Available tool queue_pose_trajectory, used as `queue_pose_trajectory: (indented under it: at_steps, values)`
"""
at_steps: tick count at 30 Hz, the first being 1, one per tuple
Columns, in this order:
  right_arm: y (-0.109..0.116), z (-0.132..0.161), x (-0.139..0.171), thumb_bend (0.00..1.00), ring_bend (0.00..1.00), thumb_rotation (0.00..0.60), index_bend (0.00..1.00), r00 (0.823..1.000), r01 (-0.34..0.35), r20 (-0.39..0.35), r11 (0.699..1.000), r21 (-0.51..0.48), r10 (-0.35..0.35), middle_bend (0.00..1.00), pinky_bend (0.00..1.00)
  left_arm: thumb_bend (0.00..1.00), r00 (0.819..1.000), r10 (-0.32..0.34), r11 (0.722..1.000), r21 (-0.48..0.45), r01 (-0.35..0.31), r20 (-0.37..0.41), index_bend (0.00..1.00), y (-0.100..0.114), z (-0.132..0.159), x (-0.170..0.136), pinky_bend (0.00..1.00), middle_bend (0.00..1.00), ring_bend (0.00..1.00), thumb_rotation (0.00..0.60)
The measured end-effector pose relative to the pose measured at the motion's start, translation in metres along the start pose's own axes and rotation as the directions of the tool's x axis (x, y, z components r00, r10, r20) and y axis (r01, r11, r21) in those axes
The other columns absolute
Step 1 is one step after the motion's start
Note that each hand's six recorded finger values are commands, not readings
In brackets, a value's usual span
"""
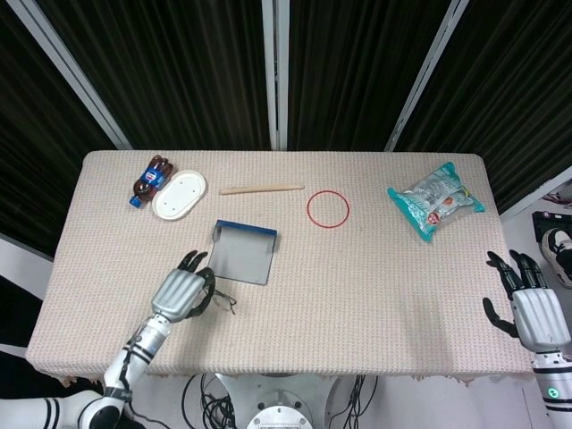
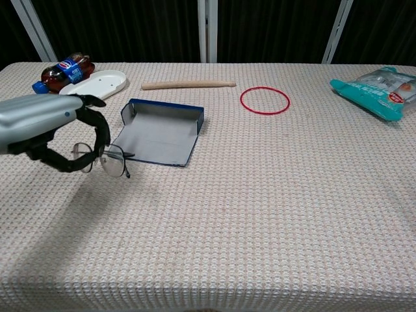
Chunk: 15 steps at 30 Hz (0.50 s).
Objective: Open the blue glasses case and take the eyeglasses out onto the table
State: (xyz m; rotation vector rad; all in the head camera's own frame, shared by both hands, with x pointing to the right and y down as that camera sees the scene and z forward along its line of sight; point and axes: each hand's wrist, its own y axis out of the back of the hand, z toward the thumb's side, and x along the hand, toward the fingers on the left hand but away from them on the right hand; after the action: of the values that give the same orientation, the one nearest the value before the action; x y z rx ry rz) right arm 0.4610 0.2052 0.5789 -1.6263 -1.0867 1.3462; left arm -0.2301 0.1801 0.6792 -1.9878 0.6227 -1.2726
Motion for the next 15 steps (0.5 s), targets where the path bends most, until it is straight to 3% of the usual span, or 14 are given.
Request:
queue_pose_trajectory:
  at_steps: [2, 3, 7, 8, 11, 15]
  values:
    - [0.0, 0.0, 0.0, 0.36, 0.0, 0.6, 0.02, 1.0, 0.0, -0.002, 1.0, -0.001, 0.0, 0.22, 0.07, 0.5, 1.0, -0.021, 1.0, 0.013, 0.021, 0.011, 0.69, -0.005, 0.005, -0.008, 0.0, 0.32, 0.03, 0.6]
    - [0.0, 0.0, 0.0, 0.36, 0.0, 0.6, 0.02, 1.0, 0.0, -0.002, 1.0, 0.0, 0.0, 0.22, 0.07, 0.47, 0.999, -0.03, 0.999, 0.015, 0.03, 0.018, 0.62, -0.007, 0.007, -0.01, 0.0, 0.31, 0.03, 0.6]
    - [0.001, 0.0, 0.001, 0.36, 0.0, 0.6, 0.02, 1.0, 0.004, 0.0, 1.0, 0.0, -0.004, 0.22, 0.07, 0.18, 0.997, -0.069, 0.998, -0.003, 0.07, 0.041, 0.13, -0.014, 0.015, -0.011, 0.0, 0.14, 0.0, 0.6]
    - [0.001, 0.0, 0.002, 0.36, 0.0, 0.6, 0.02, 1.0, 0.004, 0.001, 1.0, 0.001, -0.004, 0.22, 0.07, 0.13, 0.996, -0.077, 0.997, -0.014, 0.078, 0.042, 0.08, -0.015, 0.015, -0.009, 0.0, 0.12, 0.0, 0.6]
    - [0.003, 0.0, 0.003, 0.36, 0.0, 0.6, 0.02, 1.0, 0.005, 0.003, 1.0, 0.003, -0.005, 0.22, 0.07, 0.05, 0.998, -0.049, 0.998, -0.047, 0.05, 0.029, 0.03, -0.006, 0.013, -0.002, 0.0, 0.1, 0.0, 0.6]
    - [0.006, -0.002, 0.003, 0.36, 0.0, 0.6, 0.02, 1.0, 0.01, 0.011, 1.0, 0.005, -0.01, 0.22, 0.07, 0.04, 0.999, 0.044, 0.994, -0.101, -0.045, -0.016, 0.04, 0.015, -0.001, 0.003, 0.0, 0.11, 0.0, 0.6]
